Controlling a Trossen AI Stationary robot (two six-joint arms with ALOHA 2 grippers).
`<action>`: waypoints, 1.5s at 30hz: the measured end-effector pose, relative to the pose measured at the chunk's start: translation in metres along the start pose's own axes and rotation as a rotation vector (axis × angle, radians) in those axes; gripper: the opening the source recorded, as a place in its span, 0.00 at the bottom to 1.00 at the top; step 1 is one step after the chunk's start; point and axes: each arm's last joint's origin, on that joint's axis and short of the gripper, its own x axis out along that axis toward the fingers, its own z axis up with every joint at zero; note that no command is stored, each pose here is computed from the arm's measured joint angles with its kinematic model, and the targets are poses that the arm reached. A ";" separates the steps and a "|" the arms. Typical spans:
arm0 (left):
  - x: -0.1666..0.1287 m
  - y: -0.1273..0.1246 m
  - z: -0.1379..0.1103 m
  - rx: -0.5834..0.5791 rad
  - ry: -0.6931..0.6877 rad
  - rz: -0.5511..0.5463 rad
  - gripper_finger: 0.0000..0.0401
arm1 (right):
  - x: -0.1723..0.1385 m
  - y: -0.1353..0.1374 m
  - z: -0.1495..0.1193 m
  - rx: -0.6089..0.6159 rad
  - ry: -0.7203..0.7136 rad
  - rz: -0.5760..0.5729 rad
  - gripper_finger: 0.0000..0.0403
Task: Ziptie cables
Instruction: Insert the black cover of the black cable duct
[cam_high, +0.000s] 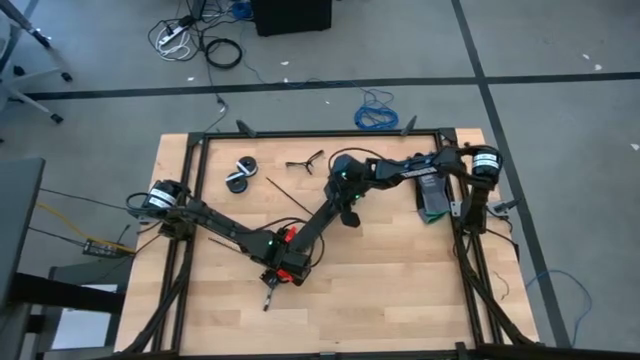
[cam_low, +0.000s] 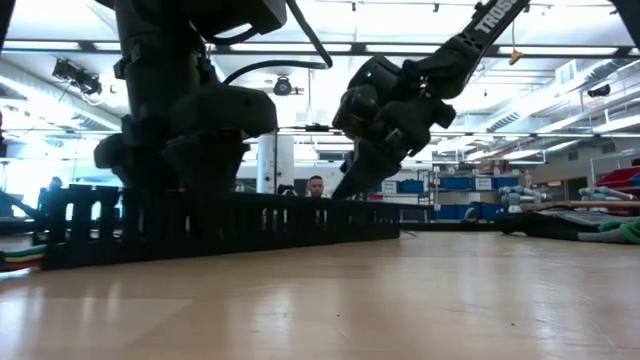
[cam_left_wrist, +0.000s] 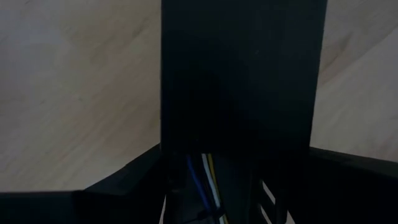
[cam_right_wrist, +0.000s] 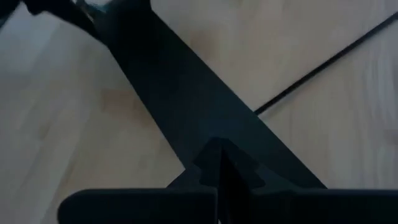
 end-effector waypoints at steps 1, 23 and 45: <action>0.000 0.000 -0.001 -0.001 0.004 0.004 0.60 | 0.003 0.000 -0.001 -0.002 -0.006 0.013 0.00; 0.000 0.000 -0.001 -0.002 0.008 0.002 0.60 | 0.043 0.024 0.010 0.004 -0.012 0.126 0.00; 0.001 -0.001 0.001 -0.014 -0.027 -0.005 0.60 | 0.007 0.011 0.019 0.023 -0.042 0.132 0.00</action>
